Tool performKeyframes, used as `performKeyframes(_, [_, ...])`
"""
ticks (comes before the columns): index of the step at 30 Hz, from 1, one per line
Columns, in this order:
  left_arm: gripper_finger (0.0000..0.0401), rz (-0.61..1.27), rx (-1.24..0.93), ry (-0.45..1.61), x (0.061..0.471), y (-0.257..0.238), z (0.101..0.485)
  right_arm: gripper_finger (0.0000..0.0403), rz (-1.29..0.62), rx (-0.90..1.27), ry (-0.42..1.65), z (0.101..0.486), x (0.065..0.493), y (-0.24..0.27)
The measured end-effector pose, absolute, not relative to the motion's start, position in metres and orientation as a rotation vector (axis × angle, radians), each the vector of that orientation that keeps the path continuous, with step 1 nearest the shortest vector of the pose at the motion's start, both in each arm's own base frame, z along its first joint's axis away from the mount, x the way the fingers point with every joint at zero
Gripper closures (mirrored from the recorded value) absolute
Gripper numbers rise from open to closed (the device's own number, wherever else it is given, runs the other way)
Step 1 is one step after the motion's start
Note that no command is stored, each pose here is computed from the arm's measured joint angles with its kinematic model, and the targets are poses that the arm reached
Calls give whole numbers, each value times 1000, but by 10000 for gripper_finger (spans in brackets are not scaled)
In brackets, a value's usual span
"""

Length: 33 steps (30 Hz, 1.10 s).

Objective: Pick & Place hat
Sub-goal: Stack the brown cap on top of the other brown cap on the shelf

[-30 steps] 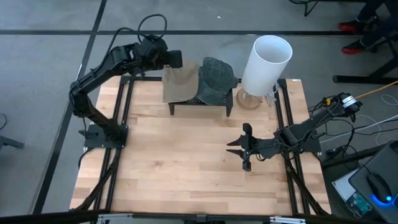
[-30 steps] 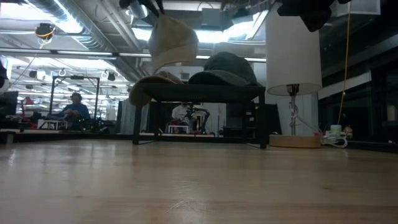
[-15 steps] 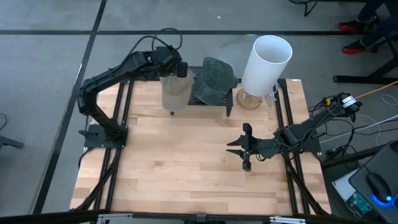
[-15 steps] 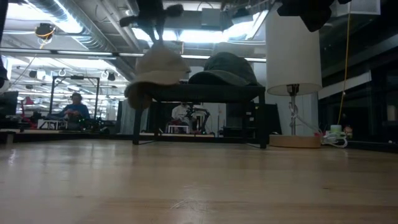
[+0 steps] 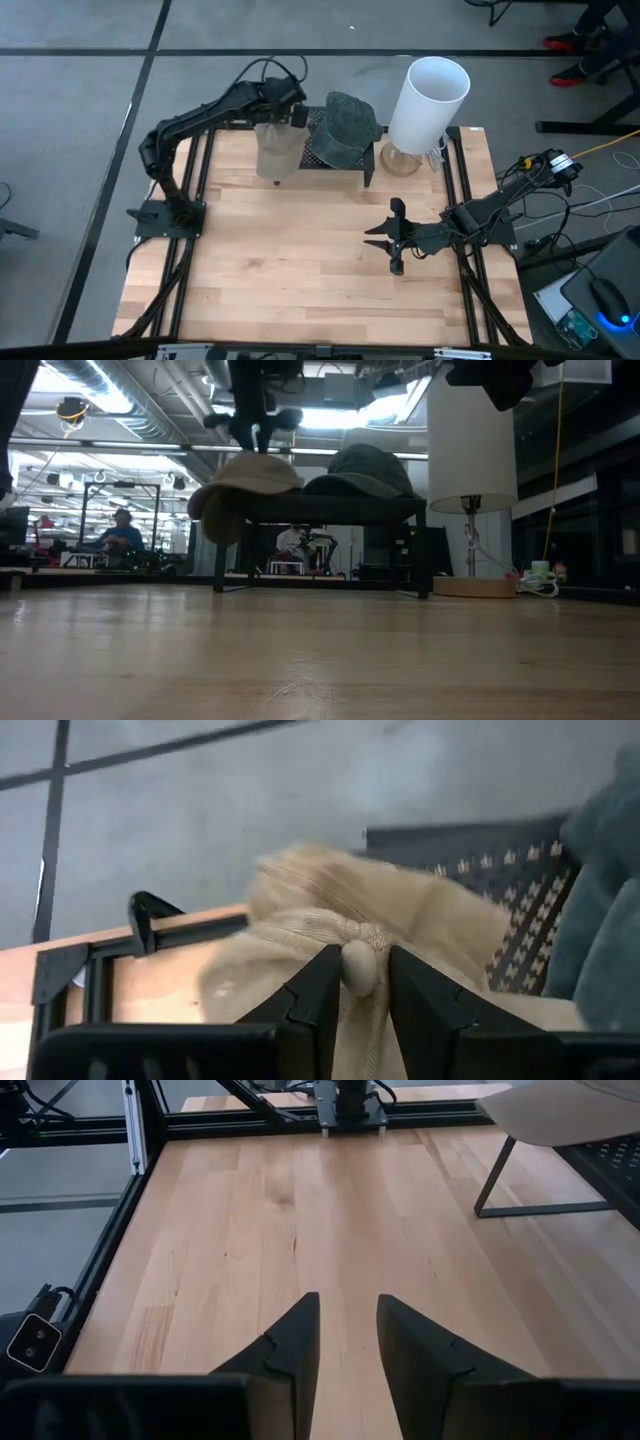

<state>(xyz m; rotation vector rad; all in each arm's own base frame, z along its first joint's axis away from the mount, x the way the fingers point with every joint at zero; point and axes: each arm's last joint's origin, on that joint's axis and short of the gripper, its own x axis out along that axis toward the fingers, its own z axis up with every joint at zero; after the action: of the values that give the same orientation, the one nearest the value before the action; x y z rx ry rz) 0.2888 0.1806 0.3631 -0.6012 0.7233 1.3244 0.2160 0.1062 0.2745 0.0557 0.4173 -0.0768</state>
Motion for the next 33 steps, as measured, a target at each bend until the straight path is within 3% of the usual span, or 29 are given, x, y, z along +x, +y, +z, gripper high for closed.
performKeyframes(13, [234,1269,-617,960,318,211,303,299,-66,51,420,274,216,106])
performKeyframes(18, [228,1136,-632,1007,326,215,294,299,-63,36,421,274,216,106])
performKeyframes(22, [258,1037,-669,994,331,219,290,299,-62,36,421,274,216,106])
performKeyframes(28, [380,983,-653,984,335,220,291,299,-61,33,421,274,216,107])
performKeyframes(33, [389,997,-623,983,331,218,296,299,-61,32,421,274,216,107])
